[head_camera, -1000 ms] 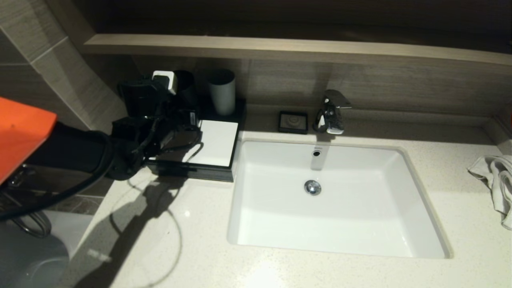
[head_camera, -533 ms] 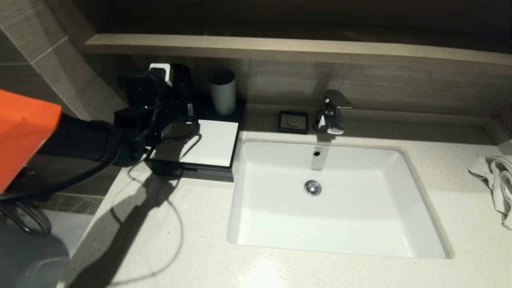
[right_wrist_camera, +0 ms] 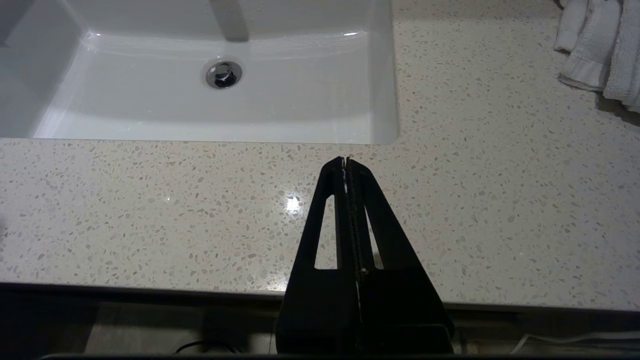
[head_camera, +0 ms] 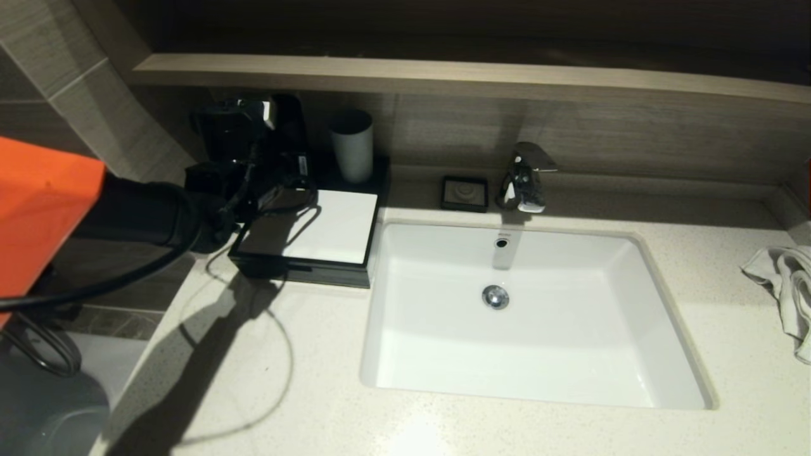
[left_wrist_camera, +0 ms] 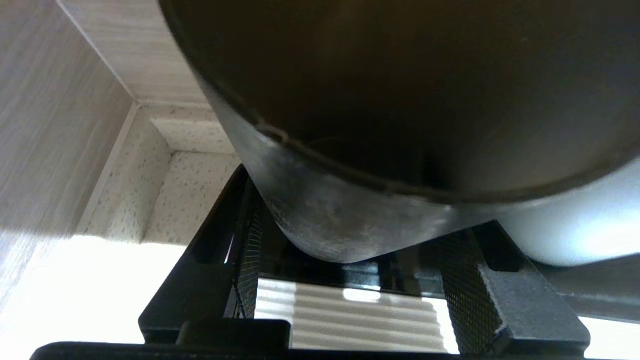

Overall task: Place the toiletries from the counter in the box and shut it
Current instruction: Place the cup on the storage box

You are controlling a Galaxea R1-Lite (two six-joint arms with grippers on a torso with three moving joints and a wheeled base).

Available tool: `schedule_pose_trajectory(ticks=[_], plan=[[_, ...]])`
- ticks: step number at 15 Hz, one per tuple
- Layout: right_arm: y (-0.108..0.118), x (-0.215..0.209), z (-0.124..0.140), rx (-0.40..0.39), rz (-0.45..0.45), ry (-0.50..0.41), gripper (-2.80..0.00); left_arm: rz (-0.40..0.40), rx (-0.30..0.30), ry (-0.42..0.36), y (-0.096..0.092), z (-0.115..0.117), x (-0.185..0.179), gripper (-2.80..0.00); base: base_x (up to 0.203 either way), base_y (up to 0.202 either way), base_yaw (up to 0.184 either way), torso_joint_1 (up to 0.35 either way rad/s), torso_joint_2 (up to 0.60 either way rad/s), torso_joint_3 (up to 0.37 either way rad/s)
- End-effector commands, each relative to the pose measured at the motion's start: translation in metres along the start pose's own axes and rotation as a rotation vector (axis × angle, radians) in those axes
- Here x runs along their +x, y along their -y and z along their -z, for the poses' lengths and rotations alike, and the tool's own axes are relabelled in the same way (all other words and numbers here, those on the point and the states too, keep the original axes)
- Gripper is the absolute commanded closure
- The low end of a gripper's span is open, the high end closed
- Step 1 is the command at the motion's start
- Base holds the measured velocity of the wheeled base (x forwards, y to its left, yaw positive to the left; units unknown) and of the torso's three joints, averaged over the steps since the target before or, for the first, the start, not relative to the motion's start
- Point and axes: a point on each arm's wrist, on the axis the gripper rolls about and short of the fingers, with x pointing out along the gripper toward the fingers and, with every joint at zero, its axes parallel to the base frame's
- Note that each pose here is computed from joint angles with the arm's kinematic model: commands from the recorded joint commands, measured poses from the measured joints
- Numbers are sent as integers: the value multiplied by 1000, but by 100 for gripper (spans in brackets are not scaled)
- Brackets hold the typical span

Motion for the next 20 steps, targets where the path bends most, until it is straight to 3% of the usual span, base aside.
schedule_pose_trajectory(ticks=[1, 20], plan=[[0, 0, 0, 1, 0, 2, 0, -1, -7, 4, 1, 1, 3, 0, 0, 0, 0, 0, 0, 0], [0, 0, 0, -1, 0, 2, 0, 4, -25, -9, 5, 9, 16, 0, 0, 0, 0, 0, 0, 0]])
